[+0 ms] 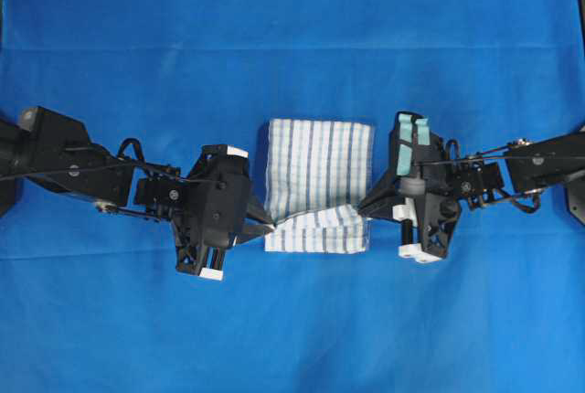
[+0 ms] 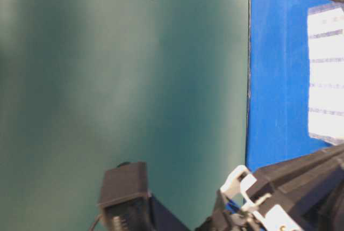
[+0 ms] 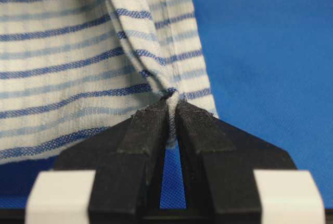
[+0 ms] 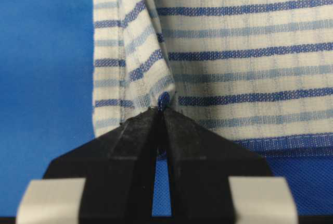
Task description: Fold the blue towel.
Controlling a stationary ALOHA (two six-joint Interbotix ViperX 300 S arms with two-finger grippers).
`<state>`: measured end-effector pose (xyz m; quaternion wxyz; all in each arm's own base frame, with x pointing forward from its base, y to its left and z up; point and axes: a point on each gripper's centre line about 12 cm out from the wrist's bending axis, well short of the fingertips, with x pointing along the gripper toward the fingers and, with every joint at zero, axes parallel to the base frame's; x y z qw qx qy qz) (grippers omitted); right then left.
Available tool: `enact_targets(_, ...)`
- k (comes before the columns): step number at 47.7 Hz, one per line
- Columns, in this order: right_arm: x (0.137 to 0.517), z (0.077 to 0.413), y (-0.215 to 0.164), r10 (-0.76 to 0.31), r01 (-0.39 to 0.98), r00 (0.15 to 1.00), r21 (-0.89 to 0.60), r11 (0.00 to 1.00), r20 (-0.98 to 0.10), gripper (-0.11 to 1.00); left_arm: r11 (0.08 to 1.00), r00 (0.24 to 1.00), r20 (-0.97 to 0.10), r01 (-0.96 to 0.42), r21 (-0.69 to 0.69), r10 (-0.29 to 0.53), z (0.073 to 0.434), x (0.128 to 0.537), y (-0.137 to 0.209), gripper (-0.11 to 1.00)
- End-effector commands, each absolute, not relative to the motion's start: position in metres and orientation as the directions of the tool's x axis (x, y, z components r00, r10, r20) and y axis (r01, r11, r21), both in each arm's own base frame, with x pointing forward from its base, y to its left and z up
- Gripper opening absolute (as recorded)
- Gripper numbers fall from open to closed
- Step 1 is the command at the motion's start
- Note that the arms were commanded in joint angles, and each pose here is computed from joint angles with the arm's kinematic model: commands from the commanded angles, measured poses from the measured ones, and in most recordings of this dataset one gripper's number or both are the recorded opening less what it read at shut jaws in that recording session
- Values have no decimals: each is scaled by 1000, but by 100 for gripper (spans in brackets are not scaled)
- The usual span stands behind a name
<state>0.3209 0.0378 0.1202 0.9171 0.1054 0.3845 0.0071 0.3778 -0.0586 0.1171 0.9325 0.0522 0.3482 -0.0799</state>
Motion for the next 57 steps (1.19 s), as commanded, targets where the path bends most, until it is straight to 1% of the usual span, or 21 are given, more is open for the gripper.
enact_targets(1, 327, 127, 44, 107, 51, 718, 205, 977, -688, 6, 981, 757, -642, 191, 40, -121, 122, 383, -63, 4)
enact_targets(8, 328, 126, 50, 118, 36, 709, 203, 979, -696, 6, 981, 755, -645, 190, 39, -121, 118, 384, -63, 4)
enact_targets(19, 328, 123, 53, 114, 56, 686, 208, 976, -718, 6, 981, 763, -634, 192, 42, -122, 120, 385, -63, 4)
enact_targets(21, 329, 124, 53, 115, 54, 690, 210, 976, -715, 6, 981, 762, -636, 191, 41, -122, 120, 385, -63, 6)
enact_targets(24, 331, 125, 54, 117, 54, 692, 212, 976, -713, 6, 981, 763, -636, 190, 42, -121, 120, 385, -63, 17)
enact_targets(28, 334, 126, 55, 118, 55, 696, 217, 975, -708, 8, 981, 764, -634, 188, 41, -119, 120, 385, -62, 36)
enact_targets(30, 337, 128, 55, 119, 56, 700, 220, 974, -704, 17, 981, 762, -637, 190, 43, -119, 121, 384, -62, 45)
enact_targets(32, 338, 130, 55, 117, 61, 704, 225, 973, -701, 29, 981, 759, -640, 190, 43, -119, 121, 383, -62, 54)
enact_targets(33, 340, 133, 56, 119, 58, 709, 226, 972, -695, 37, 981, 760, -639, 191, 44, -119, 122, 382, -62, 59)
enact_targets(35, 340, 136, 56, 119, 57, 713, 227, 972, -691, 49, 981, 759, -640, 189, 45, -117, 125, 382, -60, 63)
enact_targets(37, 342, 145, 56, 120, 51, 725, 227, 973, -678, 60, 980, 758, -642, 193, 48, -118, 132, 380, -60, 66)
enact_targets(39, 344, 153, 56, 118, 52, 734, 228, 972, -669, 65, 979, 758, -642, 196, 51, -119, 139, 378, -60, 66)
enact_targets(43, 342, 172, 54, 111, 46, 746, 218, 975, -656, 60, 979, 763, -634, 199, 52, -121, 161, 370, -59, 65)
enact_targets(46, 338, 192, 53, 106, 38, 762, 207, 978, -639, 58, 978, 772, -624, 200, 53, -124, 178, 363, -58, 65)
enact_targets(52, 326, 230, 48, 90, 12, 804, 168, 986, -588, 59, 978, 807, -576, 200, 58, -131, 210, 345, -55, 65)
enact_targets(57, 312, 260, 41, 74, -2, 845, 135, 991, -529, 59, 979, 849, -510, 193, 64, -135, 237, 328, -52, 65)
